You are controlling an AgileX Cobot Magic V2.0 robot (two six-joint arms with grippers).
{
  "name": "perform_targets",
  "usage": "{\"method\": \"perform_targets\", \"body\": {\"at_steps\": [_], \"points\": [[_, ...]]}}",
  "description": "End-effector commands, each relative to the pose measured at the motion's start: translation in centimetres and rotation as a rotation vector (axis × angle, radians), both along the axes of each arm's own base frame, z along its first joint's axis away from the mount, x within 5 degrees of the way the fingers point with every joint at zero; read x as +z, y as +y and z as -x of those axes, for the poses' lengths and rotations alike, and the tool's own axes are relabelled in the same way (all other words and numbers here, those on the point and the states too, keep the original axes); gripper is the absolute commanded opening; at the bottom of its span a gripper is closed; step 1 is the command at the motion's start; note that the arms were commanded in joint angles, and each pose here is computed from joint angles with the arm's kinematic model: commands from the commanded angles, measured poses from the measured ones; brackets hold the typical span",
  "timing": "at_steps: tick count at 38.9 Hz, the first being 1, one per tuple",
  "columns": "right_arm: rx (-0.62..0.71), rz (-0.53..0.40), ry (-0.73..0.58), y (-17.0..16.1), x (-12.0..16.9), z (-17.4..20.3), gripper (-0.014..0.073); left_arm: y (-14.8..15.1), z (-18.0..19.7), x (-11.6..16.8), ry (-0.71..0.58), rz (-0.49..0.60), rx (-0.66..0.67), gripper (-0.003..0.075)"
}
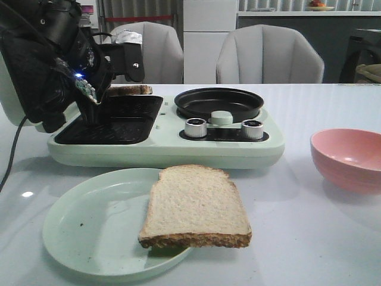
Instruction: Make breakfast with bread and shrimp
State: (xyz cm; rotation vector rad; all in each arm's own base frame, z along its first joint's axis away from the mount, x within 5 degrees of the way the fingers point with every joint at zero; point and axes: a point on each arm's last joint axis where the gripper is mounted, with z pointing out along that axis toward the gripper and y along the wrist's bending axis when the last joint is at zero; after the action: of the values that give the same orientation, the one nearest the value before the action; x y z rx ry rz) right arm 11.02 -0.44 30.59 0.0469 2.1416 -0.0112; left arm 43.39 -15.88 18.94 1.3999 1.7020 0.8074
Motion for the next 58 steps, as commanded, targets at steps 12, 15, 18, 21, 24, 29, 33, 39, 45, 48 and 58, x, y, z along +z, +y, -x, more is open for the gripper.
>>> {"method": "perform_targets", "body": {"at_steps": [12,15,18,21,24,29,33,39,45,48,58], "points": [[-0.005,0.021,-0.094,-0.2,1.5,-0.5,0.0432,0.0,-0.1,3.7,-0.086,0.044,-0.005,0.0446],[-0.005,0.021,-0.094,-0.2,1.5,-0.5,0.0432,0.0,-0.1,3.9,-0.089,0.047,-0.004,0.0448],[-0.005,0.021,-0.094,-0.2,1.5,-0.5,0.0432,0.1,0.1,4.3,-0.094,0.063,0.004,0.0448],[-0.005,0.021,-0.094,-0.2,1.5,-0.5,0.0432,0.2,0.3,5.1,-0.1,0.097,0.017,0.0448],[-0.005,0.021,-0.094,-0.2,1.5,-0.5,0.0432,0.3,0.7,6.1,-0.102,0.154,0.043,0.0448],[-0.005,0.021,-0.094,-0.2,1.5,-0.5,0.0432,0.8,1.6,8.3,-0.116,0.256,0.107,0.0447],[-0.005,0.021,-0.094,-0.2,1.5,-0.5,0.0432,1.3,2.9,10.4,-0.123,0.354,0.174,0.0446],[-0.005,0.021,-0.094,-0.2,1.5,-0.5,0.0432,1.5,6.3,13.3,-0.127,0.412,0.34,0.0446],[-0.005,0.021,-0.094,-0.2,1.5,-0.5,0.0432,1.1,9.8,15.6,-0.098,0.469,0.468,0.0446],[-0.005,0.021,-0.094,-0.2,1.5,-0.5,0.0432,0.8,11.9,17.1,-0.077,0.519,0.496,0.0446],[-0.005,0.021,-0.094,-0.2,1.5,-0.5,0.0432,0.9,19.2,20.9,0.097,0.659,0.509,0.0446]]}}
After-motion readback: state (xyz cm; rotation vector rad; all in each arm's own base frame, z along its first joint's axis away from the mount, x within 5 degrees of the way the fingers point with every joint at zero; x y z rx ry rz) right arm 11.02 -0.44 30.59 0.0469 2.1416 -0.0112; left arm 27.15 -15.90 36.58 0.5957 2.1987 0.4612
